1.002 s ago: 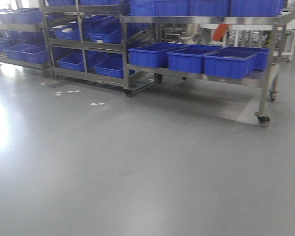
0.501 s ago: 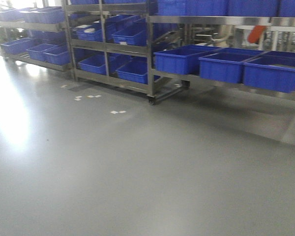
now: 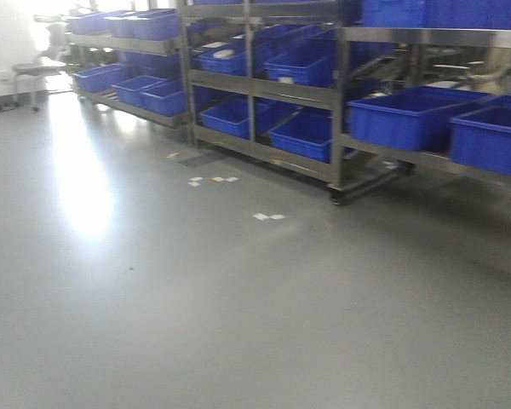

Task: Pick and sort blue part to right shelf
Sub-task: 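Drive the base across the floor past the bin racks, then turn the base and approach the shelf of blue bins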

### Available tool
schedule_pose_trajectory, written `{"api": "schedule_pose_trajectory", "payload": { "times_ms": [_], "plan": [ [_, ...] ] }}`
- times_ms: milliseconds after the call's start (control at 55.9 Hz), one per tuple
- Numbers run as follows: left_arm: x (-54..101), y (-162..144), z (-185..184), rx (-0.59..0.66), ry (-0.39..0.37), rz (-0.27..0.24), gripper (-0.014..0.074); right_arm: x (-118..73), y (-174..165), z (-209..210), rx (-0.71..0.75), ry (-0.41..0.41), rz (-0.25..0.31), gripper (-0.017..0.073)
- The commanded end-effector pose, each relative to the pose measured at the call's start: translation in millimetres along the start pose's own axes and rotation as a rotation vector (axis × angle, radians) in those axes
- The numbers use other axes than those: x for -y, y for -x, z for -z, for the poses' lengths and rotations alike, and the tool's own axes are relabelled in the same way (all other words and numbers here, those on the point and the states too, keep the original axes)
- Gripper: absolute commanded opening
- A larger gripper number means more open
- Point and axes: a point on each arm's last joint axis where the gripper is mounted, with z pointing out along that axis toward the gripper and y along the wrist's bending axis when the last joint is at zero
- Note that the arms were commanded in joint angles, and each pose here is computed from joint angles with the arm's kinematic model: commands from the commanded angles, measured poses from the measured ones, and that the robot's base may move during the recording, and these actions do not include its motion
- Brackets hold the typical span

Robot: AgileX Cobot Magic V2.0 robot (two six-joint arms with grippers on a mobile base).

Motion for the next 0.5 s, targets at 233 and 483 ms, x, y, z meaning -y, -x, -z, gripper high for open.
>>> {"api": "schedule_pose_trajectory", "payload": {
  "times_ms": [233, 483],
  "plan": [
    [2.1, 15.3, 2.9, 0.091, -0.028, -0.003, 0.0332, -0.4, 18.8, 7.2, 0.147, 0.001, 0.02, 0.0209],
    [2.2, 15.4, 2.9, 0.092, -0.03, -0.001, 0.0332, -0.4, 18.8, 7.2, 0.147, 0.001, 0.02, 0.0209]
  ]
}}
